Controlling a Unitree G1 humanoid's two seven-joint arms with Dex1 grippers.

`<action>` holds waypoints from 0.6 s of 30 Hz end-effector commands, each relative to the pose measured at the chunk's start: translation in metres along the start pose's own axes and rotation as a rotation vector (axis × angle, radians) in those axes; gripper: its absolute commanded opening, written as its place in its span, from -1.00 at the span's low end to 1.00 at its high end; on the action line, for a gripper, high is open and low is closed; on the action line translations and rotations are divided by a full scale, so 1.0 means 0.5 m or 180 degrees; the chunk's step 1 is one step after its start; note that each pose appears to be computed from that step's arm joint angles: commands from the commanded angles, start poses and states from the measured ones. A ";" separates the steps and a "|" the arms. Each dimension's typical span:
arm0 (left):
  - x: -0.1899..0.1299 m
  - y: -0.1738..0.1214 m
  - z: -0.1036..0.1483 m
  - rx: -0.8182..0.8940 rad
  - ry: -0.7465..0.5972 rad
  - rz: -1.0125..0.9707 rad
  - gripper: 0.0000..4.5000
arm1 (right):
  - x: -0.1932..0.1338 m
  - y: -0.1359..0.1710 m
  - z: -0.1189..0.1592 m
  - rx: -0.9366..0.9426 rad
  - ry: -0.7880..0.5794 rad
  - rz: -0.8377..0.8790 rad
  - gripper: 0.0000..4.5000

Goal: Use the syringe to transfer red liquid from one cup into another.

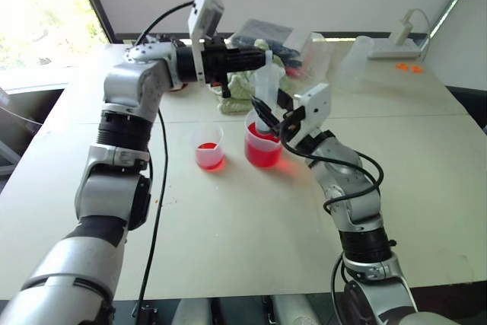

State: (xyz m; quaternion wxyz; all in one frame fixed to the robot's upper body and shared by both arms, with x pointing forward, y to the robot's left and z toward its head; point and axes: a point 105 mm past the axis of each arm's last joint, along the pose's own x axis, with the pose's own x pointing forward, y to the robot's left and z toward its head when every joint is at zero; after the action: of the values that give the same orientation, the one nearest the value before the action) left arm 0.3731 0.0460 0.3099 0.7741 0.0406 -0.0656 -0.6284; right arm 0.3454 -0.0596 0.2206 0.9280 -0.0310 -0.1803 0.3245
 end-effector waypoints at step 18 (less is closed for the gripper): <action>0.004 -0.018 0.109 0.0350 -0.0478 -0.0048 -0.97 | 0.002 0.044 -0.026 0.0136 0.0086 0.0213 -0.35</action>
State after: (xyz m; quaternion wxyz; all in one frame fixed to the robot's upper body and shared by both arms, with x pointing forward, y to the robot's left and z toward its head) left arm 0.3741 0.0449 0.3105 0.7771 0.0322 -0.0653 -0.6252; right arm 0.3445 -0.0591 0.2151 0.9301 -0.0205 -0.1744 0.3225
